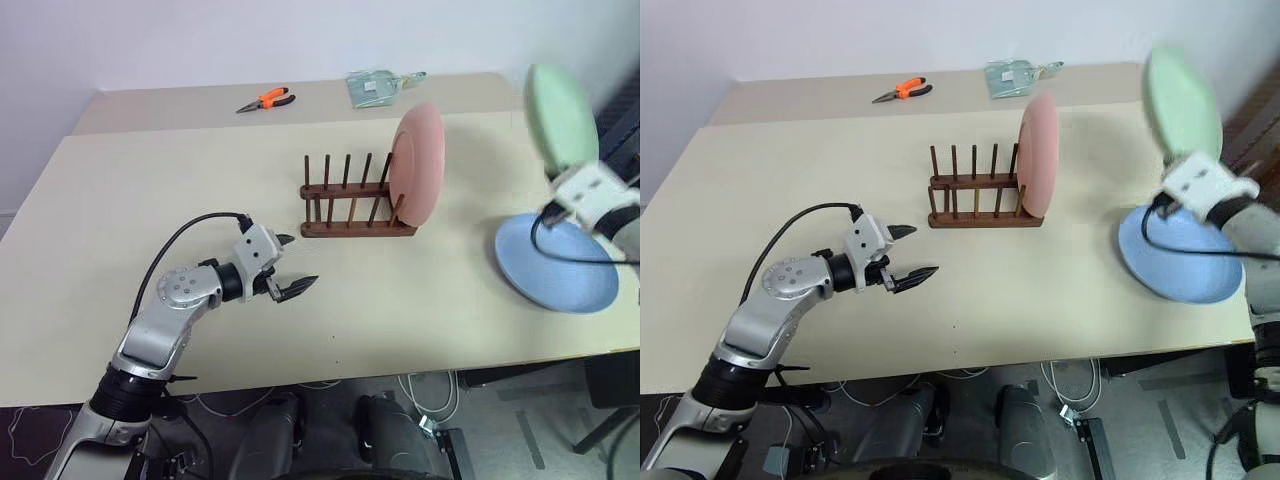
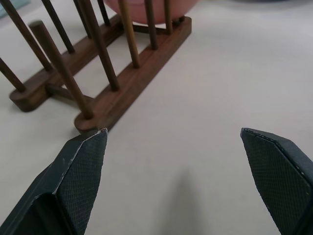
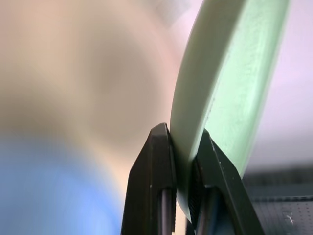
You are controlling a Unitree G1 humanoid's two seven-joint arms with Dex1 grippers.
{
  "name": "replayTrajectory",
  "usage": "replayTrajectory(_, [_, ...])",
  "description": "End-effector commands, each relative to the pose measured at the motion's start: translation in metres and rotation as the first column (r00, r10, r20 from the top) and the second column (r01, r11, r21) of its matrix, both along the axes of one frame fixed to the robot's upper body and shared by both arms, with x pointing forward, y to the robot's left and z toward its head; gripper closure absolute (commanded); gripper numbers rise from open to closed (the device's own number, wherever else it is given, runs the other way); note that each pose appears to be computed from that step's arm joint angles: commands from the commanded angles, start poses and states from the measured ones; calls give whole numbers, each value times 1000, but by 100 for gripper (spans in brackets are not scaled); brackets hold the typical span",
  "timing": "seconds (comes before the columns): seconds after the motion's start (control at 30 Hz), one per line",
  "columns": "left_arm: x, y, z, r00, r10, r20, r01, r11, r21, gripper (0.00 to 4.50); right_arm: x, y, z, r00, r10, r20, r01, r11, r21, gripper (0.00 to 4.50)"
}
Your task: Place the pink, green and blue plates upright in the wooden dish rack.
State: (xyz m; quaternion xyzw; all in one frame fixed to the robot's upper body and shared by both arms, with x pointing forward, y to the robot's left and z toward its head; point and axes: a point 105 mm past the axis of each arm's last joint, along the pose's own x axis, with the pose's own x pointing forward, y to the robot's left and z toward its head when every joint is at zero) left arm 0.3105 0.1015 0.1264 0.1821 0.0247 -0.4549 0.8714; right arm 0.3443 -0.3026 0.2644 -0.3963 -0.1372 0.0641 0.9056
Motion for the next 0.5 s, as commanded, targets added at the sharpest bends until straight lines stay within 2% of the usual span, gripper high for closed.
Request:
replayTrajectory(0.03, [15,24,13,993,82,84,-83,996,13,0,-46,56,78,916,336,220,-394,861,322,446])
replayTrajectory(0.17, [21,38,12,987,116,111,-121,992,37,0,-80,103,94,754,606,252,-640,594,487,446])
replayTrajectory(0.27, [23,47,12,984,136,117,-141,989,39,0,-94,137,89,620,745,246,-705,392,591,446])
replayTrajectory(0.3, [23,49,11,983,139,118,-145,989,42,0,-95,147,83,589,773,235,-701,345,624,446])
replayTrajectory(0.33, [23,50,11,983,141,119,-147,988,43,0,-94,155,76,576,788,218,-685,320,654,446])
replayTrajectory(0.37, [22,51,10,983,142,119,-148,988,43,0,-88,164,65,586,790,182,-656,329,680,446])
replayTrajectory(0.5, [18,50,7,983,140,117,-146,988,41,0,-56,178,28,689,721,71,-518,421,745,446])
